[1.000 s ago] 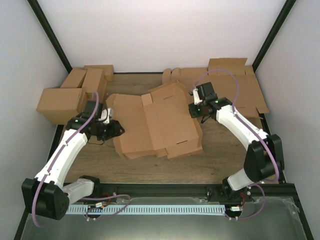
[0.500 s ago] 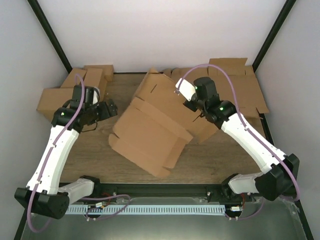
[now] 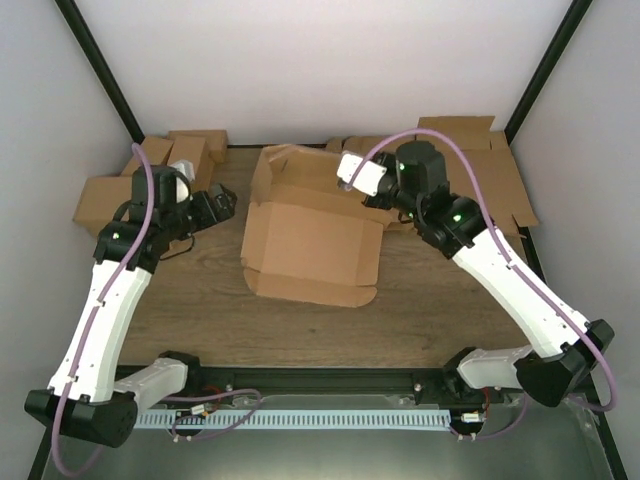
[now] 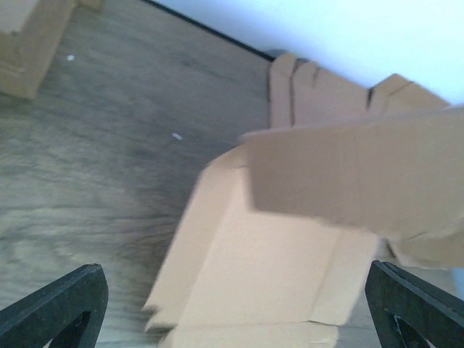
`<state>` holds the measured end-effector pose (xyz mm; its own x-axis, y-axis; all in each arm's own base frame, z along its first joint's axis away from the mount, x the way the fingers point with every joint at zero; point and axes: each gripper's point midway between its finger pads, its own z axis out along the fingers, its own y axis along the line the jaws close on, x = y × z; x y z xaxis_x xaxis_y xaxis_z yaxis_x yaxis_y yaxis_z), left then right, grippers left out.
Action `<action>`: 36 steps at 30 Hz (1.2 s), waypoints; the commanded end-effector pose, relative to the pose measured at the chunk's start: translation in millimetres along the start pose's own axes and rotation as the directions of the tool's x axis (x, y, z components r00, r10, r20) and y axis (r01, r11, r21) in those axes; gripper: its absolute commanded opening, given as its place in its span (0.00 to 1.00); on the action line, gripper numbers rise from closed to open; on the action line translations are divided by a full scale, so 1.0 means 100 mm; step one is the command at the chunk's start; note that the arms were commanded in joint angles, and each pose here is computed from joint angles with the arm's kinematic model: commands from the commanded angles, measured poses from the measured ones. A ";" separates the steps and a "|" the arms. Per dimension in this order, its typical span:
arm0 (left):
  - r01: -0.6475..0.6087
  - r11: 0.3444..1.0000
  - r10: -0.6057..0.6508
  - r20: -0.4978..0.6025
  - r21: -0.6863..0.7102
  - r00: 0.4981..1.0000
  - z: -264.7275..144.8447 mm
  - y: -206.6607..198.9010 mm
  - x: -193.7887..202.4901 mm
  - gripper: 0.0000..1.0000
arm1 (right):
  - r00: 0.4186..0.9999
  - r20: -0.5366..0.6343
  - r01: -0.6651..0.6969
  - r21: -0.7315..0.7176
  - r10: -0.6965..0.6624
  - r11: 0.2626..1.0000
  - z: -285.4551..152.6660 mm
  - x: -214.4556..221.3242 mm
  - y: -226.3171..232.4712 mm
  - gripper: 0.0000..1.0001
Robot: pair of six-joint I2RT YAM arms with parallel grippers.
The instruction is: Fold the paper box
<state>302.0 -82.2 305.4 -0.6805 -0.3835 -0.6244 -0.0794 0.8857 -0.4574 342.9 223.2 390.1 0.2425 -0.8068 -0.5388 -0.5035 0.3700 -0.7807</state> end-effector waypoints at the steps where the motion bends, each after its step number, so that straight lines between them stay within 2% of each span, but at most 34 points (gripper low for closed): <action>1: -0.016 0.983 0.011 0.025 0.185 1.000 -0.04 -0.34 -0.07 1.00 | 0.976 0.175 0.138 -0.028 -0.131 0.990 -0.01 -0.46 0.27 0.01; 7: 0.000 0.987 -0.002 0.010 0.160 1.000 0.00 -0.34 -0.16 1.00 | 0.940 0.286 0.221 -0.089 -0.188 0.971 0.20 -0.85 0.78 0.01; 12: 0.060 0.993 -0.063 0.035 0.098 0.997 -0.07 -0.13 -0.30 1.00 | 0.915 0.344 0.267 -0.118 -0.213 0.956 0.34 -1.03 1.11 0.01; 15: 0.008 0.988 -0.020 0.079 0.154 0.997 -0.20 -0.22 -0.41 1.00 | 0.907 0.366 0.273 -0.134 -0.208 0.953 0.40 -1.09 1.23 0.01; 17: -0.055 0.969 0.036 0.080 0.241 0.996 -0.25 -0.40 -0.41 1.00 | 0.902 0.388 0.261 -0.144 -0.188 0.955 0.39 -1.13 1.26 0.01; 22: -0.078 0.935 0.080 0.006 0.345 0.997 -0.12 -0.55 -0.28 1.00 | 0.903 0.405 0.235 -0.184 -0.144 0.954 0.40 -1.10 1.41 0.01; 26: -0.097 0.923 0.112 -0.018 0.371 0.994 -0.04 -0.58 -0.26 1.00 | 0.918 0.379 0.208 -0.212 -0.116 0.955 0.43 -1.02 1.50 0.01; 30: -0.120 0.950 0.129 -0.014 0.288 0.992 0.00 -0.47 -0.32 1.00 | 0.947 0.310 0.144 -0.184 -0.082 0.972 0.48 -0.93 1.35 0.01; 36: -0.155 0.956 0.123 0.140 0.251 0.982 -0.42 -0.54 -0.61 1.00 | 0.986 0.160 -0.029 -0.156 0.055 0.987 0.44 -0.57 0.75 0.01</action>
<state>328.9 -102.2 336.0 -0.7144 -0.2972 -0.6336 0.1372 0.8283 -0.5432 312.5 349.3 310.0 0.4403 -0.7031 -0.5583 -0.6338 0.1971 -0.7480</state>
